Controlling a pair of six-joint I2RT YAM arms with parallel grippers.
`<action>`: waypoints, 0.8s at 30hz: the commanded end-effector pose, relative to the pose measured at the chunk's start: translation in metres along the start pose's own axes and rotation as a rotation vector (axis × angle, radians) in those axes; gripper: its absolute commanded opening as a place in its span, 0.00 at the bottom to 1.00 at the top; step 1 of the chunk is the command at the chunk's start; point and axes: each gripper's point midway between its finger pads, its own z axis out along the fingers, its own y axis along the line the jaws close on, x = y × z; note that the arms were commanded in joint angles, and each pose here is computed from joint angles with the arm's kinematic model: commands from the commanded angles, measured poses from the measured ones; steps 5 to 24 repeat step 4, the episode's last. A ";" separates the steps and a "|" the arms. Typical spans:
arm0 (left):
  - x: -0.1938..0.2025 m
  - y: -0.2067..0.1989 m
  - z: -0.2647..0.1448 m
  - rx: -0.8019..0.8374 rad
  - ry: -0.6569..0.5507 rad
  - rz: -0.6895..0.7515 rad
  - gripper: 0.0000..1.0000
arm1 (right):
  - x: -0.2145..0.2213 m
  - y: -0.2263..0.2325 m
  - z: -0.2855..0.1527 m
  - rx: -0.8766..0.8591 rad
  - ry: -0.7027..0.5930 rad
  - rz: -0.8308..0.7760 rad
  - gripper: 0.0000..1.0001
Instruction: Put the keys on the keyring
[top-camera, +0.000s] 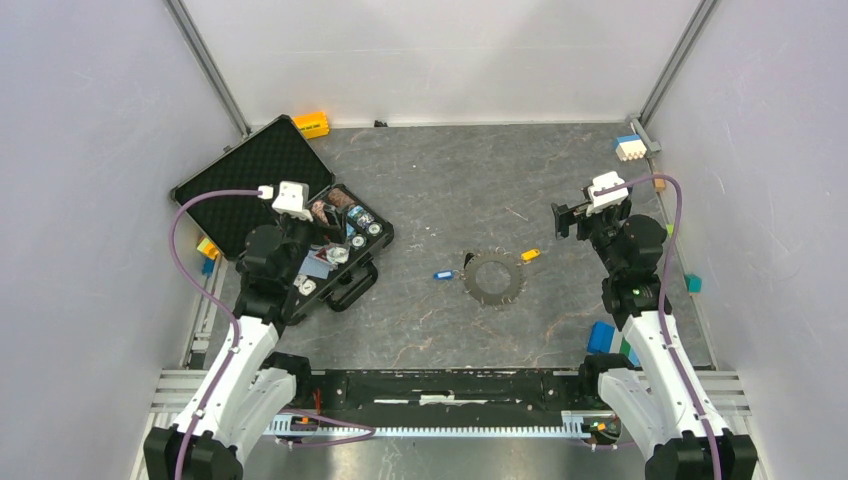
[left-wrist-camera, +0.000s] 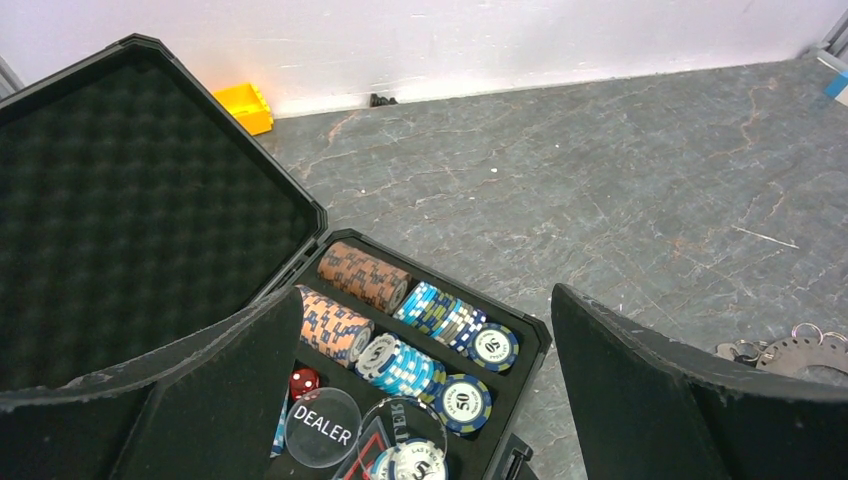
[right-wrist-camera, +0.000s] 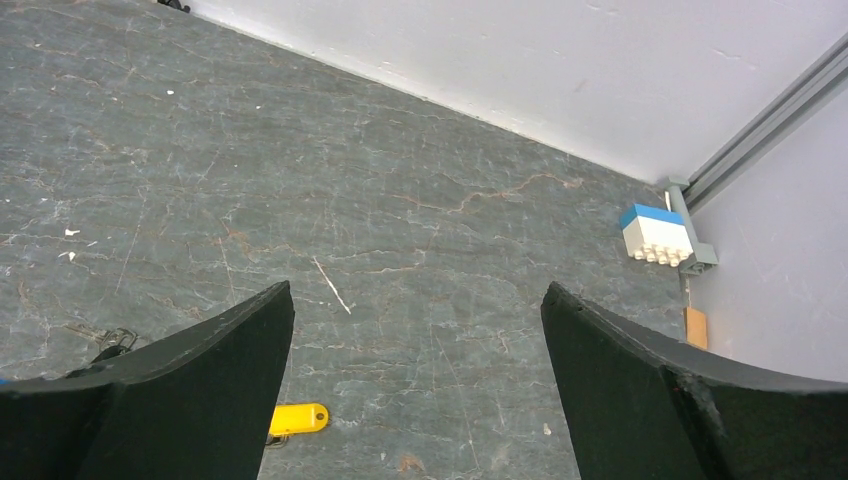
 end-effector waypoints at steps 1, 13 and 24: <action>-0.019 -0.002 0.001 0.015 -0.046 0.002 1.00 | -0.007 -0.003 0.000 0.011 -0.029 -0.006 0.98; -0.020 -0.001 0.001 0.009 -0.045 0.003 1.00 | -0.009 -0.004 -0.001 0.016 -0.036 -0.008 0.98; -0.020 -0.001 0.001 0.009 -0.045 0.003 1.00 | -0.009 -0.004 -0.001 0.016 -0.036 -0.008 0.98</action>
